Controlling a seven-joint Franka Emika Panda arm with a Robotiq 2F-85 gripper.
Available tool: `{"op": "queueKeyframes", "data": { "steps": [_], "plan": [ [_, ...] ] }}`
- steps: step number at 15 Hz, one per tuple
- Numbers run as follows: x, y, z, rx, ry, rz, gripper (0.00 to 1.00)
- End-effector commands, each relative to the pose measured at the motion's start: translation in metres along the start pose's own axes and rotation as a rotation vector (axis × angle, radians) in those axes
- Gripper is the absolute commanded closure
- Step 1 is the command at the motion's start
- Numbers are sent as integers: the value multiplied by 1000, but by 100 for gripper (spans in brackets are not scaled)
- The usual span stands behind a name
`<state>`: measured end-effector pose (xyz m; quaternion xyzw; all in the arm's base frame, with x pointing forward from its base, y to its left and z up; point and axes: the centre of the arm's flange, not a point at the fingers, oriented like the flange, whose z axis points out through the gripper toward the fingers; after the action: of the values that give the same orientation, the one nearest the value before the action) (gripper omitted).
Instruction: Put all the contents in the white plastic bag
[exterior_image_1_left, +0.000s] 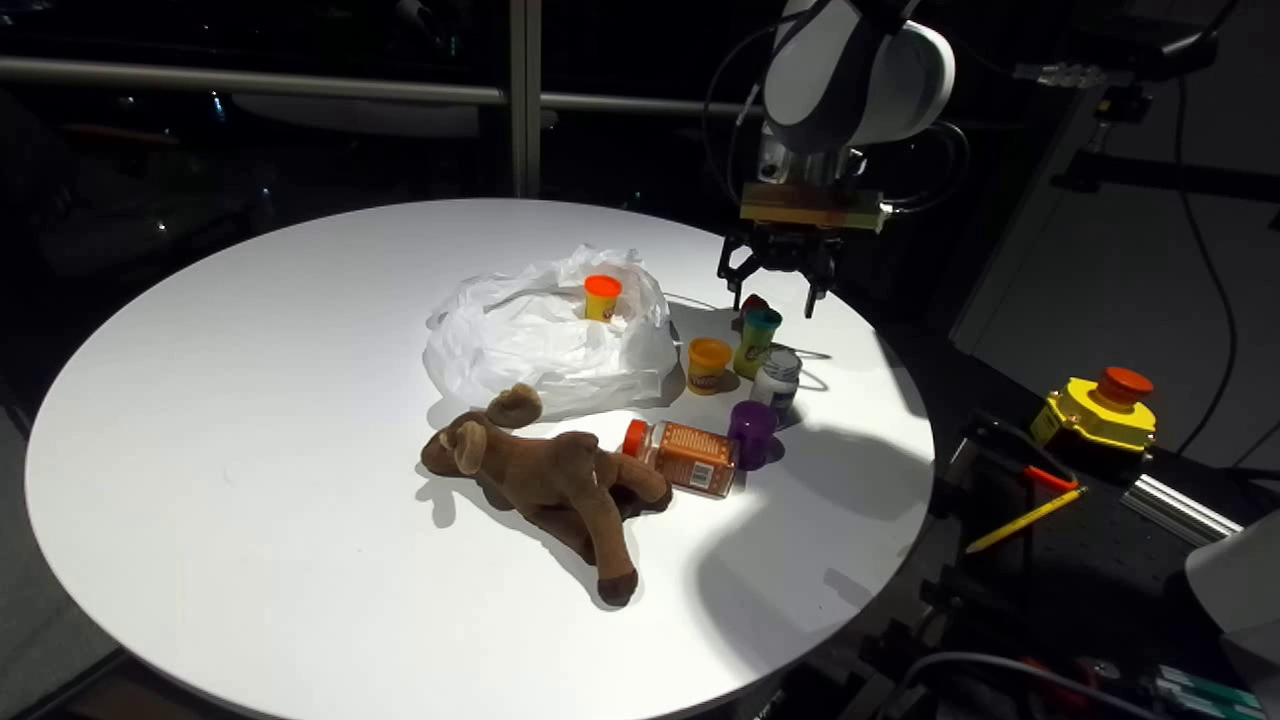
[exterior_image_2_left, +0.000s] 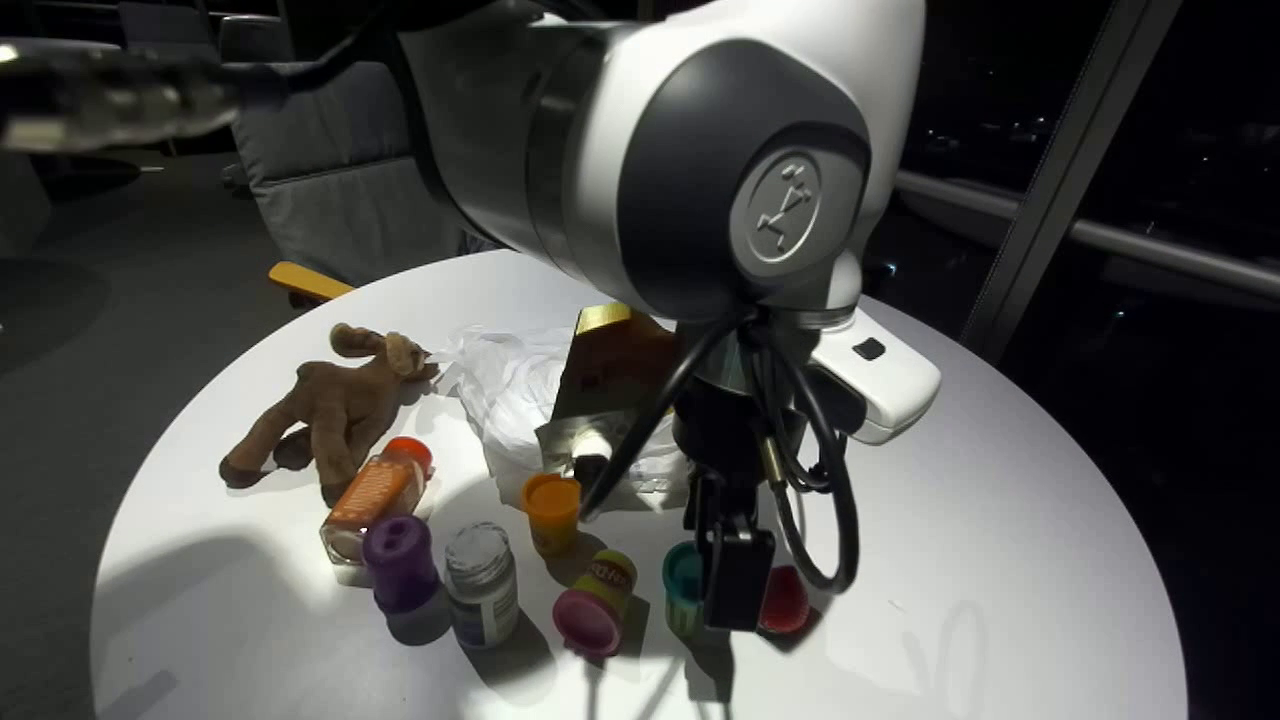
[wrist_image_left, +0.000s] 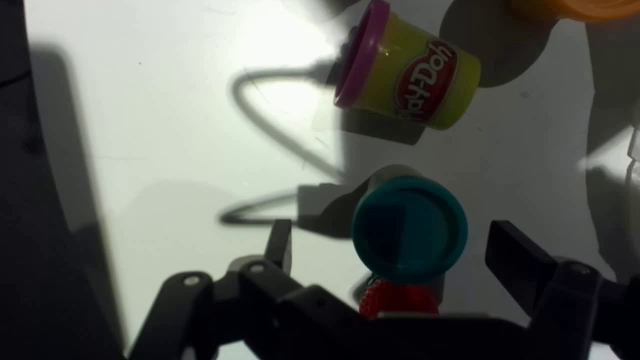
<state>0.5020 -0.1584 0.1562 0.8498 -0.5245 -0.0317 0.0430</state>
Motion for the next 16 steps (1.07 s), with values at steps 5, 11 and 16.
{"op": "queueKeyframes", "data": {
  "steps": [5, 11, 16],
  "plan": [
    [11, -12, -2, 15, -3, 55, 34],
    [18, -11, 0, 12, -1, 69, 72],
    [17, -11, -17, 22, 4, 72, 72]
  ]
}}
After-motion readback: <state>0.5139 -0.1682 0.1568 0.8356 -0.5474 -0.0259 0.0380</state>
